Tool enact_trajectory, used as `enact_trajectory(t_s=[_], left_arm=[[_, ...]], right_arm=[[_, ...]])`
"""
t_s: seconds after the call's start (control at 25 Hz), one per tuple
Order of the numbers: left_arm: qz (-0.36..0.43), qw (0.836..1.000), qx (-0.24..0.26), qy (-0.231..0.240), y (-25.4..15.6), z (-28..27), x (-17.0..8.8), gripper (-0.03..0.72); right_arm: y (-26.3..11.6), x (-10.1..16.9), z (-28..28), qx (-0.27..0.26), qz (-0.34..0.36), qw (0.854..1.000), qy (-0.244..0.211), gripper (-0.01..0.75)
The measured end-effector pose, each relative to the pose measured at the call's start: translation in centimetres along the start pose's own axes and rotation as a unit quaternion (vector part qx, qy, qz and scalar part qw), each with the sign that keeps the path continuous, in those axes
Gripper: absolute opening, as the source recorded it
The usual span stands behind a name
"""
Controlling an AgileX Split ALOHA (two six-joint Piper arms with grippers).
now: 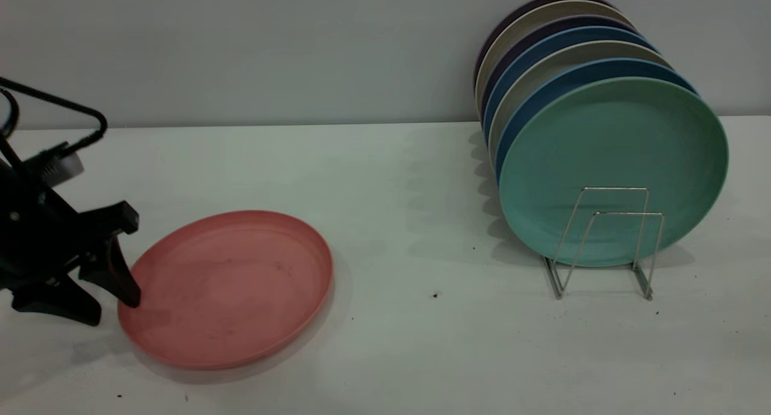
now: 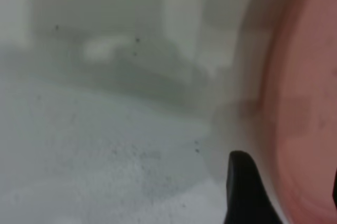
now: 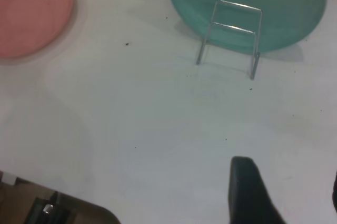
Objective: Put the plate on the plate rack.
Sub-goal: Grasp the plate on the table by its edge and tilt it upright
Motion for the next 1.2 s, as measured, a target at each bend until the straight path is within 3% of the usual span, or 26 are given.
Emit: enact_trajectory(t_s=[0.4,0.52,0.64,0.76,0.8,0.88,1.2], left_arm=[[-0.020,1.000,-0.001,-0.005,0.7,1.9,0.2,0.407],[-0.024,1.000,-0.002,-0.008,0.7,2.1,0.1,0.355],[-0.026,1.000,0.002,-0.008,0.5,2.4,0.3,0.257],[-0.026,1.000,0.004,-0.007,0.4,2.5,0.3,0.106],[-0.026,1.000,0.004,-0.007,0.4,2.5,0.3,0.106],[-0.029,1.000,-0.002,-0.007,0.6,2.5,0.3,0.035],[0.022,0.998,-0.059,0.005,2.9,0.8,0.2,0.029]], right_arm=[[0.0,0.0,0.0,-0.001,0.001,1.000,0.000,0.402],[0.1,0.0,0.0,-0.002,0.002,1.000,-0.001,0.402],[0.1,0.0,0.0,-0.002,0.002,1.000,-0.001,0.402],[0.1,0.0,0.0,-0.002,0.002,1.000,-0.001,0.402],[0.1,0.0,0.0,-0.002,0.002,1.000,-0.001,0.402],[0.1,0.0,0.0,-0.002,0.002,1.000,-0.001,0.402],[-0.1,1.0,0.2,0.008,0.023,0.999,0.028,0.402]])
Point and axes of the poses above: a point on each arm's last joint axis where the gripper is mounted, z pointing out along that axis toward the gripper, x along the wrist's bending axis when the last joint is at zero, y = z × x, the point moved 10 cm from there along z, pointing out along that axis toward the gripper, and after that the axes turned 4 degrees about -z, right-handed, at the moved point
